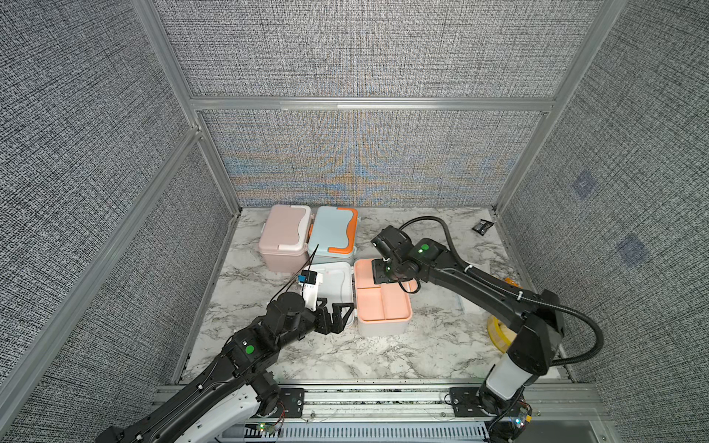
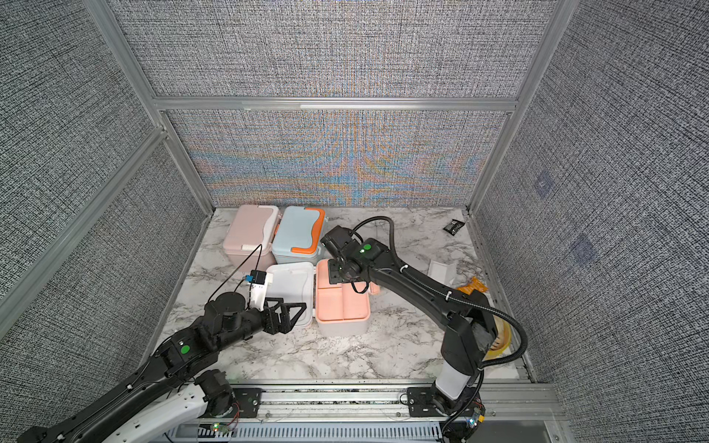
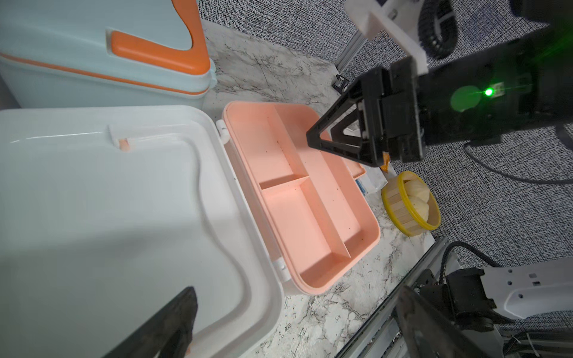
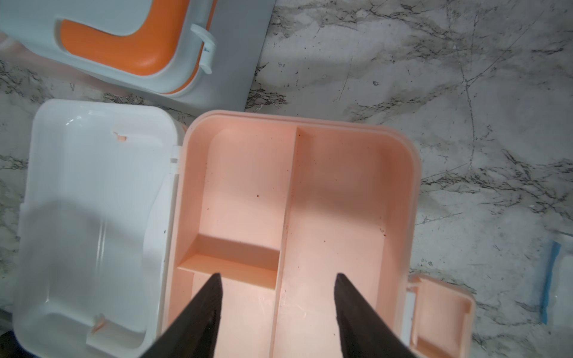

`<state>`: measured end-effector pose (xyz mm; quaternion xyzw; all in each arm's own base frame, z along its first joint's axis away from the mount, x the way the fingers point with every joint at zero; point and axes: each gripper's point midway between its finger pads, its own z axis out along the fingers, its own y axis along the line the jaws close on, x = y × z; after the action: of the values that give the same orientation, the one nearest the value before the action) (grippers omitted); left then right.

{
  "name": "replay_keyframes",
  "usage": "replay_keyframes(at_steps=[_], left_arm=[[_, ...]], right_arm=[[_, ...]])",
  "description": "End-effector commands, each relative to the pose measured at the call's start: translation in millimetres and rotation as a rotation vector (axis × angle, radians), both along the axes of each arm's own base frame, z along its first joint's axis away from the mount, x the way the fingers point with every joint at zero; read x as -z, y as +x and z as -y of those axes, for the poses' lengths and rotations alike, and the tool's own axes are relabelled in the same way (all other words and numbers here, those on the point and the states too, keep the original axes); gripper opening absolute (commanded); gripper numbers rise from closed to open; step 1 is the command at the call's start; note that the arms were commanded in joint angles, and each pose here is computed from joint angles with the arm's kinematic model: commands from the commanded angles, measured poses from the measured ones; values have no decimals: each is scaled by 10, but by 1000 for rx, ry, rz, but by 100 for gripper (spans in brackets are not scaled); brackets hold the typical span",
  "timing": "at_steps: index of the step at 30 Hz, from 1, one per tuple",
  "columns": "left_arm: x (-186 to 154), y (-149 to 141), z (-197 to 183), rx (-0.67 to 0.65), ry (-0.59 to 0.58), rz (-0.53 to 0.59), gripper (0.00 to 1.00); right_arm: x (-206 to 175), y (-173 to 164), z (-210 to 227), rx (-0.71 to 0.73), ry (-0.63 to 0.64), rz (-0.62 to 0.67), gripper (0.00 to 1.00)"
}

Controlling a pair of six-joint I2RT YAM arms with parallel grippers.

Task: Open first aid kits and take out gauze
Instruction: Pick up the compartment layer from the first aid kit.

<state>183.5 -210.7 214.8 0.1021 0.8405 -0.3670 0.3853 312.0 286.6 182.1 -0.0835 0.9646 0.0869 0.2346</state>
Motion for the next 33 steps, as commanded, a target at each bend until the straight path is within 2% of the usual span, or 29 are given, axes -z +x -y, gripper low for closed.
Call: replay_keyframes(at_steps=[1,10,14,16,24,33], left_arm=[[-75,14,63,23,-28,28,100],[-24,29,106,34,-17,17,100],[-18,38,127,39,-15,14,100],[-23,41,131,39,-17,14,100],[-52,46,140,41,-15,15,100],[-85,34,129,43,-16,18,100]], right_arm=[[104,37,17,26,-52,-15,49],[441,80,-19,74,-125,-76,42],[581,61,-45,83,-143,-104,35],[624,47,-66,90,-148,-114,30],[669,-29,-63,156,-203,-129,1],[461,-31,-115,156,-182,-88,0]])
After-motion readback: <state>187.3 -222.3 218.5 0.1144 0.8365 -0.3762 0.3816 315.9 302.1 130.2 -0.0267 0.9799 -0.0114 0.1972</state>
